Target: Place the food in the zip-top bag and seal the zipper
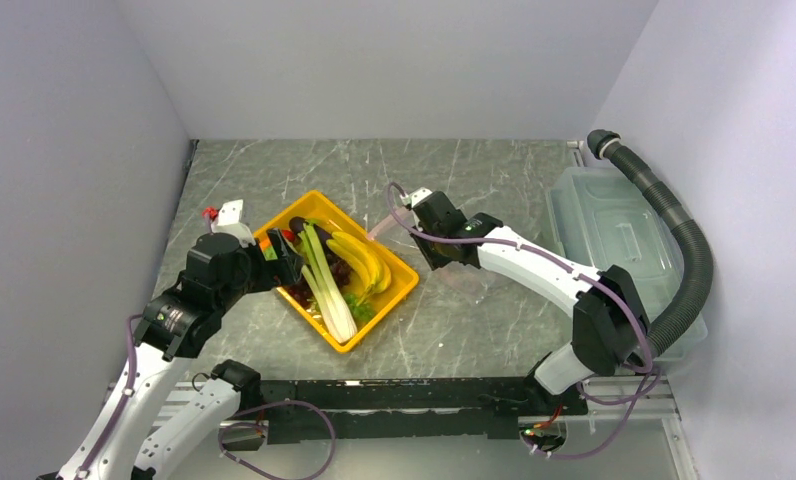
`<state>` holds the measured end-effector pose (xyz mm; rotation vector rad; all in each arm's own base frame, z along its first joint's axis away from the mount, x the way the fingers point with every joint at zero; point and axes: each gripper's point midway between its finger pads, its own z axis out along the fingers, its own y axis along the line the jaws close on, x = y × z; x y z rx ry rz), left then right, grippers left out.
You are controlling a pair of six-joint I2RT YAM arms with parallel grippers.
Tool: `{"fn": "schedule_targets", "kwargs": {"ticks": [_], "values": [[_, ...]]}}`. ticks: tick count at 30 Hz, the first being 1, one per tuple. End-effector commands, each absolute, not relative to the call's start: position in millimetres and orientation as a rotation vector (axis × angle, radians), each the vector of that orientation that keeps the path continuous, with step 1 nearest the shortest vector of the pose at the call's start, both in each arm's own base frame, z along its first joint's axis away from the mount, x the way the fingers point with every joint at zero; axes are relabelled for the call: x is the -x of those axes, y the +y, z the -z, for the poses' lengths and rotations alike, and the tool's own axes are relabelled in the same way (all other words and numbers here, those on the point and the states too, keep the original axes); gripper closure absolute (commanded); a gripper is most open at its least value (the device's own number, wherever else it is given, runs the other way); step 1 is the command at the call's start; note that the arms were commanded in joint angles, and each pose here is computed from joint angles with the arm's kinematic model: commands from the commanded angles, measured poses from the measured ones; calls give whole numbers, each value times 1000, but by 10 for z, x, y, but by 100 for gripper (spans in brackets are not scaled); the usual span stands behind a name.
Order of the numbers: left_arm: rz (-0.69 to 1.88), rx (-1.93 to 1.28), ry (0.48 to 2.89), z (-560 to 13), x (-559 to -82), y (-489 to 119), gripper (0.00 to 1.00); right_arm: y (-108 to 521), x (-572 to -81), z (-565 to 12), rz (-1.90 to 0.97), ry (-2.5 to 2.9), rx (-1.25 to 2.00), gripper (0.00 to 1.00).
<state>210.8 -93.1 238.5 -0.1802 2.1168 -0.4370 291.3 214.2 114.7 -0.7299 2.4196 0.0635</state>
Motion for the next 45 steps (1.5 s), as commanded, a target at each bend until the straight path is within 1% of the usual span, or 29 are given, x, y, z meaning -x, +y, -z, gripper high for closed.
{"fn": "schedule_targets", "kwargs": {"ticks": [1, 3, 4, 5, 12, 15, 22, 34, 45], "values": [[458, 165, 2091, -2446, -2143, -970, 1, 2211, -3041, -1381, -88, 2347, 702, 75], [458, 163, 2094, -2440, -2142, -973, 1, 2200, -3041, -1396, -82, 2335, 705, 88], [461, 163, 2095, -2440, -2139, -976, 1, 2196, -3048, -1410, -82, 2323, 706, 96], [461, 164, 2096, -2437, -2136, -975, 1, 2183, -3052, -1424, -77, 2311, 708, 100], [485, 160, 2100, -2485, -2148, -1021, 1, 2180, -3038, -1645, -120, 2191, 700, 100], [480, 154, 2094, -2544, -2163, -1020, 1, 2172, -3013, -1757, -127, 2126, 732, 100], [481, 124, 2086, -2695, -2186, -1041, 1, 2115, -2968, -2045, -149, 2043, 692, 100], [587, 173, 2134, -2774, -2254, -1234, 1, 2214, -2731, -2619, -331, 1736, 742, 100], [766, 224, 2146, -2923, -2296, -1492, 1, 2314, -2524, -2870, -403, 1512, 862, 100]]}}
